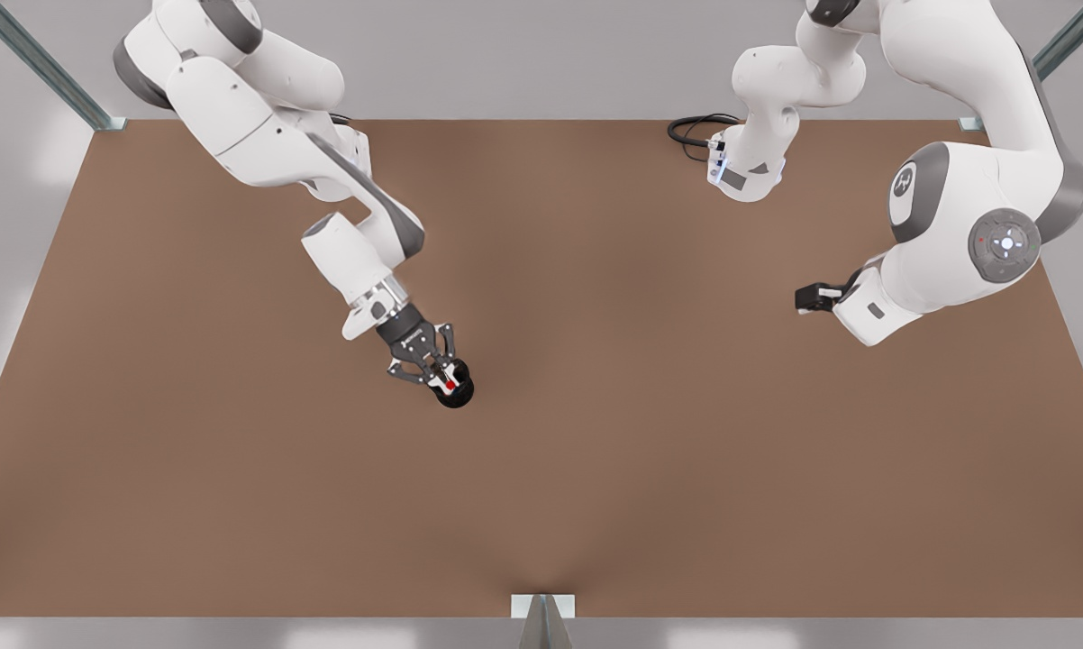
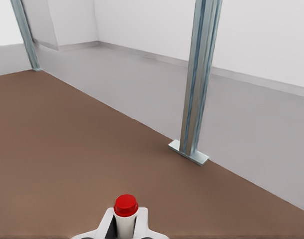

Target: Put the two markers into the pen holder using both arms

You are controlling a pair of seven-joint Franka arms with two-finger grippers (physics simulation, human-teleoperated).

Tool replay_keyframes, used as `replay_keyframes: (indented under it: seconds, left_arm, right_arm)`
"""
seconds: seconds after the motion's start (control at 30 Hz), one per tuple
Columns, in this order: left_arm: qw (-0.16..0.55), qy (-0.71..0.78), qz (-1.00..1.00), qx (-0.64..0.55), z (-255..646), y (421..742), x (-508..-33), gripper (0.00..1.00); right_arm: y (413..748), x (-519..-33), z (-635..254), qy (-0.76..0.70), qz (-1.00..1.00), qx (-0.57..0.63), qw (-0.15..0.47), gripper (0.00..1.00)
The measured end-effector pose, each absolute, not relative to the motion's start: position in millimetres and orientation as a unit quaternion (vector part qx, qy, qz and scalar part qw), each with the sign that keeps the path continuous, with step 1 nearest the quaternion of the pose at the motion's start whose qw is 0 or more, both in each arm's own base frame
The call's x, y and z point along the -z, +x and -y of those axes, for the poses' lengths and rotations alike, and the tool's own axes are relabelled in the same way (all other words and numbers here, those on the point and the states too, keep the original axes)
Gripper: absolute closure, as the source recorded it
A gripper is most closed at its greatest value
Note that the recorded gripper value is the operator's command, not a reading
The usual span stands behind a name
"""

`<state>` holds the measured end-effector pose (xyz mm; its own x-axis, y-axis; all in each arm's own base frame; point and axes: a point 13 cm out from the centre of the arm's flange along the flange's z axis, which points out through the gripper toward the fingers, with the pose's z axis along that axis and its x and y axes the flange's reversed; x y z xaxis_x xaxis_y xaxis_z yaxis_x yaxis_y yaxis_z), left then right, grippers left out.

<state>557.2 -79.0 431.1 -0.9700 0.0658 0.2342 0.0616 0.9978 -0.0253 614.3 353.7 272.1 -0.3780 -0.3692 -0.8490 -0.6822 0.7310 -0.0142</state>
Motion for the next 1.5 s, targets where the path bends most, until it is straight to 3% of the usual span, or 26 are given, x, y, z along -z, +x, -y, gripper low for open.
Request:
replay_keyframes:
  seconds: [0.83, 1.17, 1.2, 1.23, 1.27, 1.4, 1.43, 1.5]
  left_arm:
    - [0.133, -0.035, 0.991, -0.008, 79.2, 550.1, -429.0, 0.00]
    - [0.133, -0.034, 0.990, -0.009, 78.4, 552.4, -425.4, 0.00]
    - [0.133, -0.034, 0.991, -0.009, 78.1, 552.8, -425.2, 0.00]
    - [0.133, -0.034, 0.991, -0.009, 78.0, 553.2, -424.9, 0.00]
    - [0.132, -0.034, 0.991, -0.009, 78.0, 553.5, -424.8, 0.00]
    - [0.132, -0.033, 0.991, -0.014, 79.8, 554.1, -424.5, 0.00]
    - [0.132, -0.033, 0.991, -0.015, 80.2, 554.2, -424.2, 0.00]
    - [0.129, -0.034, 0.991, -0.015, 81.9, 555.4, -426.2, 0.00]
  right_arm:
    - [580.6, -259.6, -358.4, -0.359, -0.808, -0.164, 0.438, 0.79]
    - [568.8, -220.9, -361.4, -0.355, -0.821, -0.182, 0.408, 0.77]
    - [568.8, -210.1, -360.1, -0.354, -0.824, -0.185, 0.402, 0.69]
    - [572.2, -197.6, -356.1, -0.352, -0.827, -0.187, 0.396, 0.14]
    - [574.1, -189.9, -354.2, -0.353, -0.828, -0.188, 0.393, 0.00]
    - [594.4, -206.3, -348.2, -0.356, -0.819, -0.179, 0.413, 0.00]
    - [614.6, -232.3, -332.8, -0.351, -0.815, -0.161, 0.433, 0.00]
    - [682.3, -338.5, -280.3, -0.329, -0.802, -0.099, 0.488, 0.00]
